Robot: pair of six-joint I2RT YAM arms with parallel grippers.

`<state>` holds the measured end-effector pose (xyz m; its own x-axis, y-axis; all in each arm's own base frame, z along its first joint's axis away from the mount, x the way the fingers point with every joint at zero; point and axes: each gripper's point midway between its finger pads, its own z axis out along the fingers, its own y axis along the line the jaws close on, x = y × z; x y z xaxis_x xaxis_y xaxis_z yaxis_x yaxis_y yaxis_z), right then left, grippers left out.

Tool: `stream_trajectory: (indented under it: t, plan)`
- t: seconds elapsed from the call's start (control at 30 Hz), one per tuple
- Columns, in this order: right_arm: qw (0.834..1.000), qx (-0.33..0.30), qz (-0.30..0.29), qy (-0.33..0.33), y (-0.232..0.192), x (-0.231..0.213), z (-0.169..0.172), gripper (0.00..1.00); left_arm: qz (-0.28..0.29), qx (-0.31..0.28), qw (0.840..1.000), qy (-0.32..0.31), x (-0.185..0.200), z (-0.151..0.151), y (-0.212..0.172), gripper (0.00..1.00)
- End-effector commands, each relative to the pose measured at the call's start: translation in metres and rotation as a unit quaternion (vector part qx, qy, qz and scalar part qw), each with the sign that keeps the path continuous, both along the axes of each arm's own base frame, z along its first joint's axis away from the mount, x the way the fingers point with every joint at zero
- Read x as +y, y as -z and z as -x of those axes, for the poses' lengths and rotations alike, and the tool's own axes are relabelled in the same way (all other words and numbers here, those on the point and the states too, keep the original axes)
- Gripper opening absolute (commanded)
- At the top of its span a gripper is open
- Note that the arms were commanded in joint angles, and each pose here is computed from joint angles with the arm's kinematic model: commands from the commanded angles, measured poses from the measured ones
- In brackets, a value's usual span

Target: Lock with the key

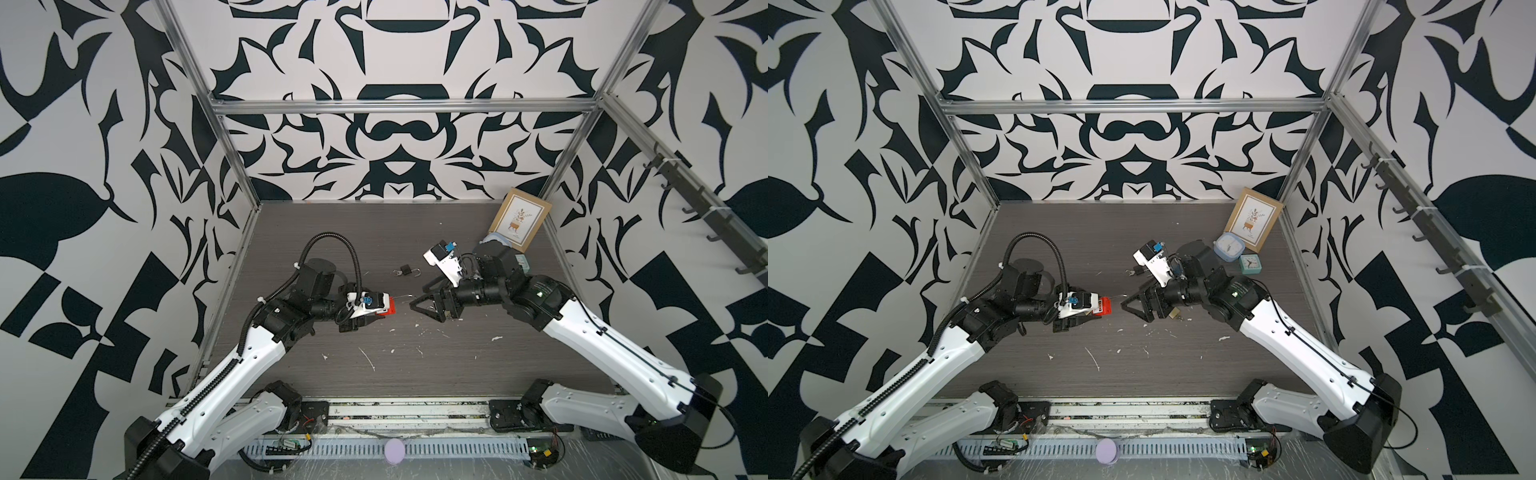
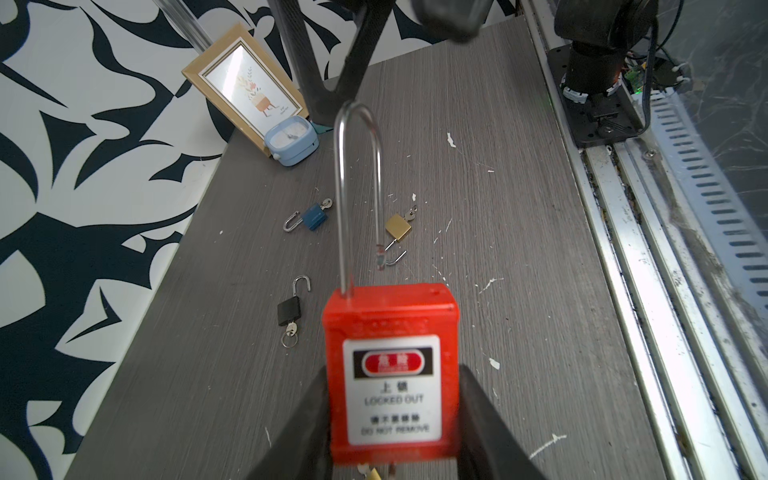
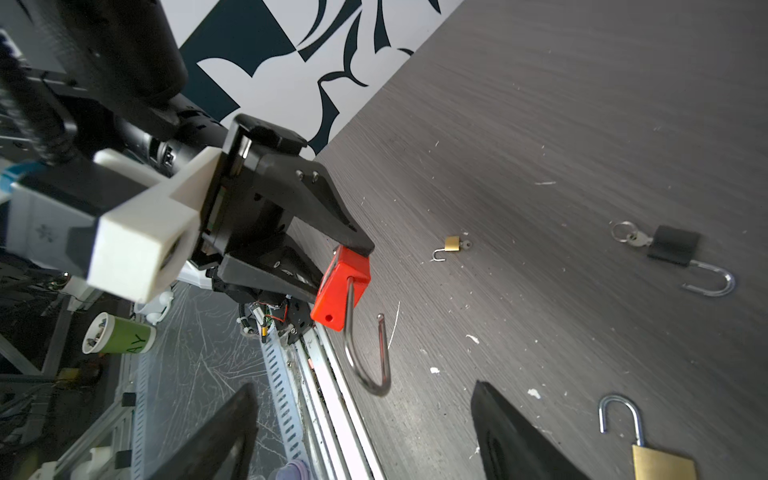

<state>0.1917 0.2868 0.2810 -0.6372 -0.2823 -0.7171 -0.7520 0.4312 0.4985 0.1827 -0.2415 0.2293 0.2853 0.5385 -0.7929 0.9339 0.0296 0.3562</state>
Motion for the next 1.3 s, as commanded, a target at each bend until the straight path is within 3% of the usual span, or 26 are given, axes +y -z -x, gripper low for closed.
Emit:
stream_trajectory:
  t: [0.0, 0.3, 0.53, 0.93, 1.27]
  plan:
    - [0.999, -0.031, -0.011, -0.009, -0.018, 0.004, -0.003, 0.78, 0.003, -0.016, 1.000, 0.017, -0.003, 0.002, -0.013, 0.23]
    - [0.999, -0.028, -0.002, -0.016, -0.012, 0.007, -0.004, 0.54, -0.001, -0.009, 1.000, 0.023, -0.008, 0.002, -0.011, 0.23]
    - [1.000, -0.014, -0.006, -0.018, -0.008, 0.009, -0.003, 0.43, -0.004, -0.007, 1.000, 0.027, -0.012, 0.003, -0.010, 0.23]
    - [1.000, 0.006, -0.018, -0.010, -0.008, 0.013, -0.004, 0.05, -0.003, -0.045, 0.999, -0.005, -0.016, -0.010, -0.006, 0.23]
    - [0.998, 0.045, -0.034, 0.003, -0.010, 0.022, -0.009, 0.00, 0.004, -0.105, 0.994, -0.041, -0.023, -0.025, -0.006, 0.25]
